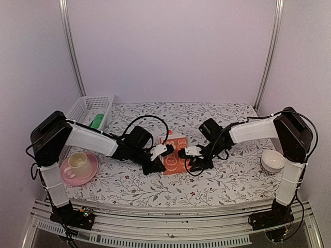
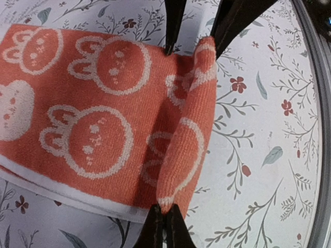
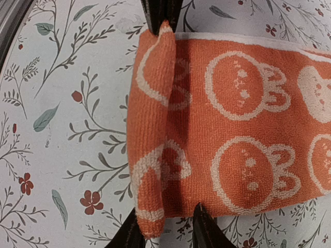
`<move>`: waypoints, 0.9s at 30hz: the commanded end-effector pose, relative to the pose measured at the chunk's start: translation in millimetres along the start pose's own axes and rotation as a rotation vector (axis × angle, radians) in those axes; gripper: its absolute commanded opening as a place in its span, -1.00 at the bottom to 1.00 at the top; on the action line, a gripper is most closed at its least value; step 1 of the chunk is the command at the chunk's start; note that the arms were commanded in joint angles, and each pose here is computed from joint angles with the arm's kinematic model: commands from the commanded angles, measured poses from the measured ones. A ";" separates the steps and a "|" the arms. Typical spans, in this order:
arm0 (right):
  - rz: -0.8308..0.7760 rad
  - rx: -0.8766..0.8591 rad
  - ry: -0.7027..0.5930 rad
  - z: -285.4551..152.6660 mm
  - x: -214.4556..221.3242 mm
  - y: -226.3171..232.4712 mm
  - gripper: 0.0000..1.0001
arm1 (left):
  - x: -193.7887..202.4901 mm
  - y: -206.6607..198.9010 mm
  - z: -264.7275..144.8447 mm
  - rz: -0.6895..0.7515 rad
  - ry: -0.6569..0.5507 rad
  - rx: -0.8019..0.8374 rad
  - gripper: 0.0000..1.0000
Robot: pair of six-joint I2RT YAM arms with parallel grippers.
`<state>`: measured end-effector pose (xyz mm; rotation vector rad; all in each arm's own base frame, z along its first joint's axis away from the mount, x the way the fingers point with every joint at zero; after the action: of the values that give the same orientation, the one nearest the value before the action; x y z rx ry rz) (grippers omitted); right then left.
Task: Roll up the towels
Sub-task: Roll the towel at the center of the board.
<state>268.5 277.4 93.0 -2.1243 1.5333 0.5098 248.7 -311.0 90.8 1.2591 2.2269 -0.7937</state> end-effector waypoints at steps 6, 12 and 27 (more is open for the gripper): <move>0.022 -0.049 -0.074 -12.6 -10.1 -0.2 -0.17 | -3.7 15.7 8.7 -0.048 0.006 -0.038 -1.00; -0.008 -0.033 -0.126 -26.2 -18.8 -1.5 -0.11 | -2.8 20.9 11.3 -0.071 0.017 -0.062 -1.00; -0.068 -0.069 -0.246 -44.3 -31.6 5.8 -0.94 | 2.5 28.8 13.5 -0.108 0.045 -0.074 -1.00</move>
<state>260.2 272.4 143.6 -2.0482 1.3570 0.7065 266.6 -313.0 82.5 1.1746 2.2909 -0.7625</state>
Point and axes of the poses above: each gripper's point midway between its finger pads, its own z axis out along the fingers, its own y axis along the line the jaws close on, x = y × z, the point moved 8 cm from there along -z, back along the fingers, and after that the axes turned 12 degrees about -z, right-handed, at the moved point
